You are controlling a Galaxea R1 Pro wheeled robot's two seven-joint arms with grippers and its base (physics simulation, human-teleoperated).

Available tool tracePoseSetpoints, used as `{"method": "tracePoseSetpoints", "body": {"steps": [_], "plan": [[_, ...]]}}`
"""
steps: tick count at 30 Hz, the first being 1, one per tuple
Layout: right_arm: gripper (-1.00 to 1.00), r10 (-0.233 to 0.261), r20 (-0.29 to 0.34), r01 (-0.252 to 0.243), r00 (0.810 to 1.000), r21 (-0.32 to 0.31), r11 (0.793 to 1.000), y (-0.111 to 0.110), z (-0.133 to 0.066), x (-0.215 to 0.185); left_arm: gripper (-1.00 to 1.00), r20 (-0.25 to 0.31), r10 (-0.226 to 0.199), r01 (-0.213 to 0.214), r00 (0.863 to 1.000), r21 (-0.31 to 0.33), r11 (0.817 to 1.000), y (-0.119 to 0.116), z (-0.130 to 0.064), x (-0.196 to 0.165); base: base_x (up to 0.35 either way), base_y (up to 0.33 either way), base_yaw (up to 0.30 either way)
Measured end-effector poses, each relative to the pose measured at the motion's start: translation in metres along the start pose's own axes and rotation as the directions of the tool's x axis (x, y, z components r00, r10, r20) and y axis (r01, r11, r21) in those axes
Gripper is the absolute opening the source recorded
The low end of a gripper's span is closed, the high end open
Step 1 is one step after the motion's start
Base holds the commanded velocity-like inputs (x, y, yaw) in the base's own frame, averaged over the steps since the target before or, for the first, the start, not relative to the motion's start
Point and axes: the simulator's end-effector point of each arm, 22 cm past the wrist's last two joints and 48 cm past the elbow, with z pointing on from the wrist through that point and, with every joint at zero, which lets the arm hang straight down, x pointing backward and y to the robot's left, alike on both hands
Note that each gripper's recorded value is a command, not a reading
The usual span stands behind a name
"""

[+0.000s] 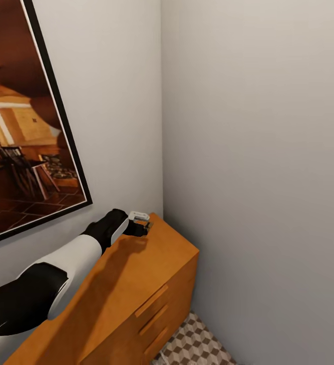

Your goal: Take the four mousetraps from the cabinet in the bathroom and place them on the bathroom floor. Make sure all four end up on the same floor surface, and ensure that at least two of them are either under or directly next to the same bathroom sink.

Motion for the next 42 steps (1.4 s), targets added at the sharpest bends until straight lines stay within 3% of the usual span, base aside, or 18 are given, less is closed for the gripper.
{"method": "tracePoseSetpoints", "body": {"steps": [42], "plan": [[-1.0,0.008,-0.048,-0.007,0.999,0.006,1.0,-0.003,0.005,0.02,1.0,-0.046,-0.007,0.007,0.999,0.01,1.0,0.0,0.027,0.02,0.005,0.0,0.0]]}}
